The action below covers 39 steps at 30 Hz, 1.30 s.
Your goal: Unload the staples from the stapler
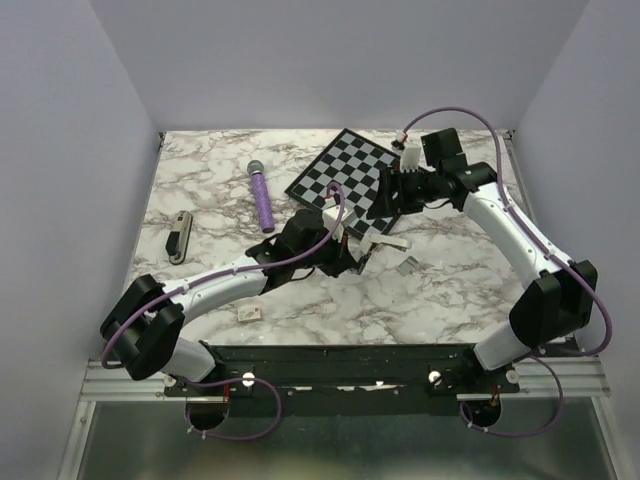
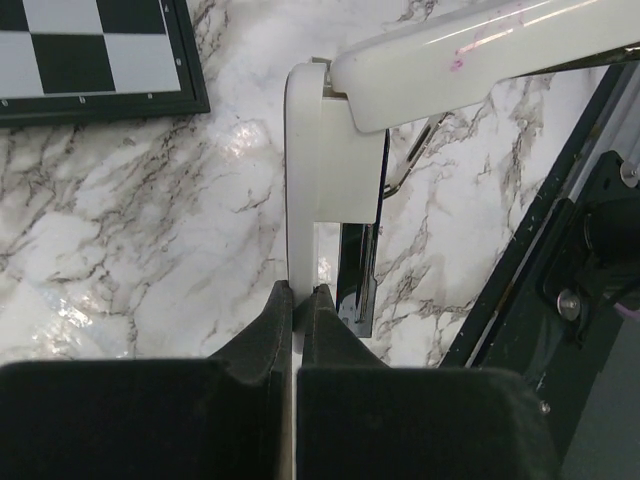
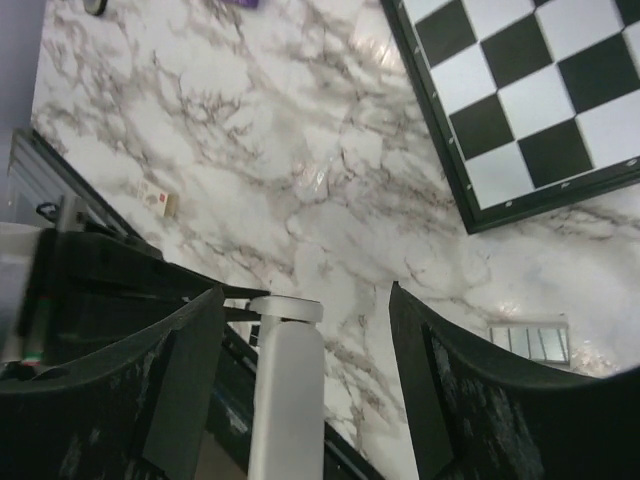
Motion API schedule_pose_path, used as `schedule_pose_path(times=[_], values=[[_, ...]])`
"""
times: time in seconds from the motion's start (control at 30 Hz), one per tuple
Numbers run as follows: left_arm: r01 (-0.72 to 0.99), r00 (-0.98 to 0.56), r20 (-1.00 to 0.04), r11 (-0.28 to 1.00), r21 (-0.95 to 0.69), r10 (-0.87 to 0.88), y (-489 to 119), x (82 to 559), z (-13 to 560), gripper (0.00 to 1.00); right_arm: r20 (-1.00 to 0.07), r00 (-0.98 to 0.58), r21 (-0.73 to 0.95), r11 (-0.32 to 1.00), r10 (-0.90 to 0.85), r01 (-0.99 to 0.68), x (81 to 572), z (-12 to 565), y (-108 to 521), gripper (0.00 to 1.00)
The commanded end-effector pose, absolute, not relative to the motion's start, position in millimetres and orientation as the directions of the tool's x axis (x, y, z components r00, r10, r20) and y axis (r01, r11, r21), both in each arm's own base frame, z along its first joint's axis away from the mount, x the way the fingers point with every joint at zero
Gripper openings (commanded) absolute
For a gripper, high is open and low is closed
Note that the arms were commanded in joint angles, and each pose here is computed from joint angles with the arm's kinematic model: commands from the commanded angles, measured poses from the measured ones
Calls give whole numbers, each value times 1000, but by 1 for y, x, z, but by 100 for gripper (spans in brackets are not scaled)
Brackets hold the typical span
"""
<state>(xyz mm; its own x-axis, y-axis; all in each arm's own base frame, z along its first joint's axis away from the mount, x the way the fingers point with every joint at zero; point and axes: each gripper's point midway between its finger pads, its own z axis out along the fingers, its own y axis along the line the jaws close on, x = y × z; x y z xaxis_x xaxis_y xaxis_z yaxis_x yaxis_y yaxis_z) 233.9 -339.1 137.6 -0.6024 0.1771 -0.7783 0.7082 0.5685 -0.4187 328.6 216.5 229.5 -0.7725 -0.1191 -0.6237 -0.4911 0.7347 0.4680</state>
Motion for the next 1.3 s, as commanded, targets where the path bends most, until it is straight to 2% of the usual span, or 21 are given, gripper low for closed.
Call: schedule_pose_path(times=[0.0, 0.1, 0.17, 0.33, 0.63, 0.73, 0.77, 0.87, 0.97, 1.13, 1.23, 1.27], values=[[815, -433, -883, 499, -296, 183, -343, 239, 168, 0, -422, -887, 584, 692, -187, -424, 291, 197, 220, 75], [845, -411, -887, 453, -284, 210, -345, 233, 167, 0, -354, -917, 643, 664, -185, -382, 281, 190, 227, 77], [853, -408, -886, 438, -284, 220, -345, 229, 164, 0, -355, -917, 657, 649, -182, -383, 278, 191, 229, 79], [854, -412, -882, 434, -287, 229, -344, 227, 161, 0, -310, -931, 685, 634, -193, -359, 268, 182, 230, 77], [862, -396, -886, 429, -269, 241, -343, 226, 158, 0, -288, -937, 696, 628, -199, -348, 268, 172, 232, 65], [866, -391, -885, 426, -260, 254, -343, 226, 157, 0, -297, -934, 688, 633, -200, -354, 272, 173, 232, 56], [868, -388, -886, 424, -258, 256, -343, 225, 157, 0, -296, -934, 689, 632, -202, -355, 272, 173, 232, 49], [872, -366, -893, 432, -231, 261, -340, 228, 157, 0, -298, -932, 696, 622, -204, -359, 272, 174, 234, 43], [879, -340, -903, 429, -207, 262, -339, 228, 160, 0, -281, -938, 705, 619, -205, -346, 270, 171, 234, 50], [885, -328, -906, 422, -196, 268, -339, 228, 160, 0, -278, -938, 721, 600, -208, -347, 269, 171, 237, 49], [883, -331, -904, 427, -195, 272, -338, 230, 159, 0, -295, -933, 718, 596, -206, -359, 270, 173, 237, 27], [882, -331, -904, 430, -194, 272, -339, 230, 159, 0, -304, -931, 715, 597, -203, -364, 271, 174, 237, 12]])
